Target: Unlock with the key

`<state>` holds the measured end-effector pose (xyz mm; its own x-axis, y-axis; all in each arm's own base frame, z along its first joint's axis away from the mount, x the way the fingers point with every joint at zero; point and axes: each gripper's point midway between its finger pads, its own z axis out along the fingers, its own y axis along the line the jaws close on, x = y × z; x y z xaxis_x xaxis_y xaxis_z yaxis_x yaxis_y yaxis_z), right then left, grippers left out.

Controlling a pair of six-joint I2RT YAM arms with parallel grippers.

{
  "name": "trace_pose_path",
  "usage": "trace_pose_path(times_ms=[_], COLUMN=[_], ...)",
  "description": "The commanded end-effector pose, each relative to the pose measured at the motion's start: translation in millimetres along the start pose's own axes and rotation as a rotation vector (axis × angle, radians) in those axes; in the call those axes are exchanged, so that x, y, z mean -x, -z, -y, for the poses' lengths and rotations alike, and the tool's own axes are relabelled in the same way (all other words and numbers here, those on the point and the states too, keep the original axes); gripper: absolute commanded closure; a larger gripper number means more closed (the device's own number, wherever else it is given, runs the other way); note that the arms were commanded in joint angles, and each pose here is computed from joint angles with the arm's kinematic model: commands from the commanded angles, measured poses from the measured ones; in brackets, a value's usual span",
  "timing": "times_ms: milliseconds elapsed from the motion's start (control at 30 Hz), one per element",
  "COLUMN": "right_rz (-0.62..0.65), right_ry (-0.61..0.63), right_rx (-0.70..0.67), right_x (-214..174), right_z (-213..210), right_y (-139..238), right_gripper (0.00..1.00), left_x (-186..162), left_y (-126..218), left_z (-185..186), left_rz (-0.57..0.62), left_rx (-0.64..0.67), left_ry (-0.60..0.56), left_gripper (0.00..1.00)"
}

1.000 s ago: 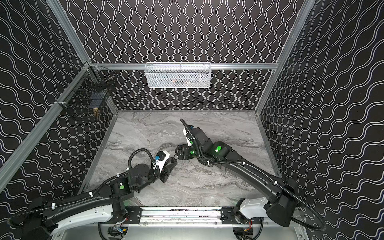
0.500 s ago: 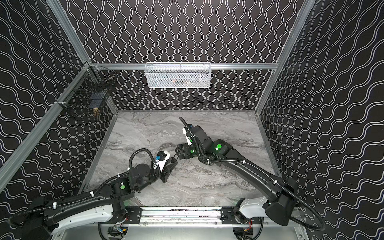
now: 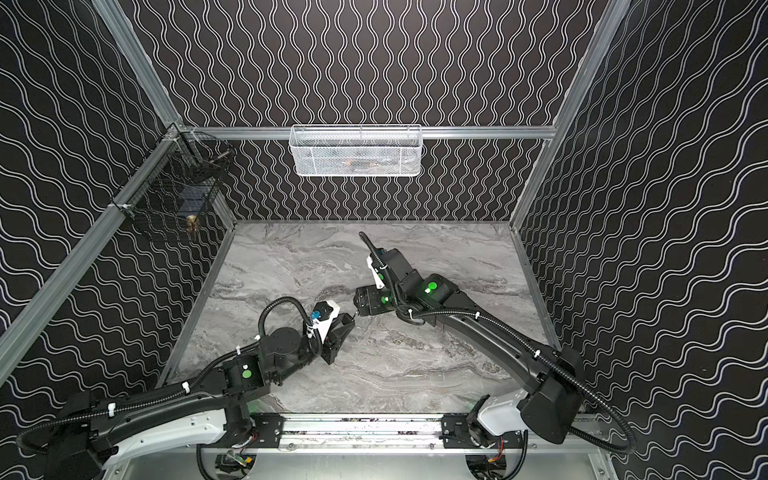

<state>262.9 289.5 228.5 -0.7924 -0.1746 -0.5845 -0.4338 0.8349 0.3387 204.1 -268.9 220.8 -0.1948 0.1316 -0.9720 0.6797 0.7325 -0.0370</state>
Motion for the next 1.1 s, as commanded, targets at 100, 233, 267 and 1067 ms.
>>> trace_pose_path(times_ms=[100,233,267,1067], right_rz=[-0.046,-0.032,-0.028,0.106], right_ry=[0.041,0.052,0.05,-0.282], right_rx=[0.074,0.064,0.045,-0.186], right_x=[-14.3,-18.0,-18.1,-39.7], right_z=[-8.0,-3.4,0.1,116.4], right_y=[5.3,10.7,12.0,29.6], right_gripper=[0.17,0.17,0.17,0.13], left_x=[13.6,14.9,14.6,-23.3], left_y=[1.8,0.6,0.3,-53.3], left_z=[-4.5,-2.7,-2.3,-12.7], left_rz=[0.057,0.061,0.06,-0.35], left_rx=[0.025,0.018,0.016,0.302], left_ry=[-0.004,-0.005,-0.007,0.288], left_gripper=[1.0,1.0,1.0,1.0])
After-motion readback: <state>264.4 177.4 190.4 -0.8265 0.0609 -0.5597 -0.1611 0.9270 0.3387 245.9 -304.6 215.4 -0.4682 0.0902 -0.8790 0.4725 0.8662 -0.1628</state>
